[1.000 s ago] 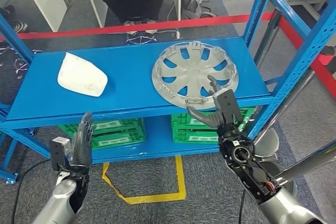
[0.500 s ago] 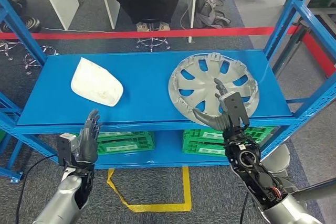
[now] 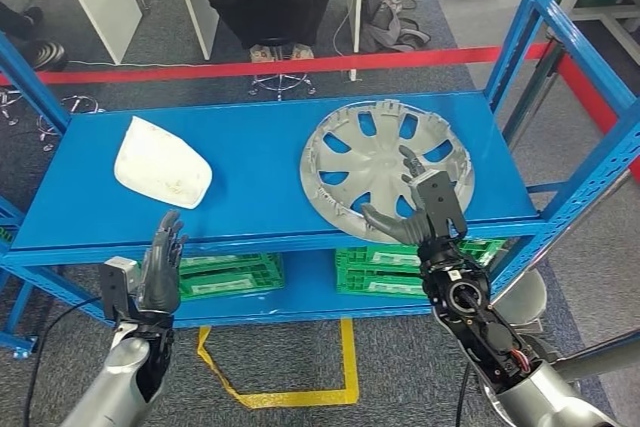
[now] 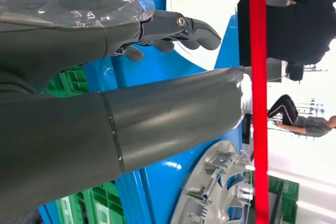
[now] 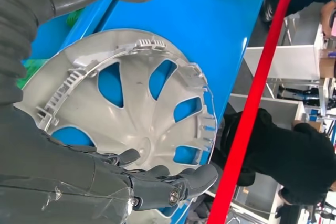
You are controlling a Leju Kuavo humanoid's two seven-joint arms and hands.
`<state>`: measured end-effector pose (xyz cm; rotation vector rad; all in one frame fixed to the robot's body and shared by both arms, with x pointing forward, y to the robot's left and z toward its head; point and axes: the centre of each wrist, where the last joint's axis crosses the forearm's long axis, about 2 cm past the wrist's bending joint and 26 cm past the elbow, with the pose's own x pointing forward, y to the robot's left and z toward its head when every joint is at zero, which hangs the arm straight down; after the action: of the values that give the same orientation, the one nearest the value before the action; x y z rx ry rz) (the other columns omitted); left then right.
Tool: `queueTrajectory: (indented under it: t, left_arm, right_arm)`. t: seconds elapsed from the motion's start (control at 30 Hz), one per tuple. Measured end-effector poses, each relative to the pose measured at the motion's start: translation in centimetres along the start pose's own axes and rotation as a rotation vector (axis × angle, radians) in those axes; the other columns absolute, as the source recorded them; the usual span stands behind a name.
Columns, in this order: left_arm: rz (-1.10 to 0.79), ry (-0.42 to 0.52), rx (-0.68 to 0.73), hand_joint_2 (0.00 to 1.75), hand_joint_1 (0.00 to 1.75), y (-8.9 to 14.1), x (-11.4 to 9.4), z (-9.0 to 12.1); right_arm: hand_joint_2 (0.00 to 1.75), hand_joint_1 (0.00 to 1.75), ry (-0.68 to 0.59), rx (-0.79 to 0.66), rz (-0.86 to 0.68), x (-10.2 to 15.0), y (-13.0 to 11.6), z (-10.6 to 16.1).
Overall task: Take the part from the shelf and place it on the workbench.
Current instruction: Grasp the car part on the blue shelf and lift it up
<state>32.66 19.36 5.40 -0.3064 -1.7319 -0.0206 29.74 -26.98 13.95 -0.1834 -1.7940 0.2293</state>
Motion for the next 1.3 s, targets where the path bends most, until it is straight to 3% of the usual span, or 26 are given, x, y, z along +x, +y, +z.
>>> queueTrajectory:
  t: [0.53,0.73,1.3]
  left_arm:
    - [0.006,-0.014,-0.005,0.00,0.00,0.0,0.2,-0.3]
    - [0.007,-0.016,-0.006,0.00,0.00,0.0,0.1,-0.2]
    - [-0.003,0.024,-0.008,0.00,0.00,0.3,-0.1,0.3]
  right_arm:
    - [1.75,0.00,0.003,-0.013,0.004,0.1,-0.2,-0.1]
    - [1.75,0.00,0.073,0.030,0.080,-0.1,-0.7,0.0]
    - [1.75,0.00,0.362,0.214,0.392,-1.0,-6.7,-0.7]
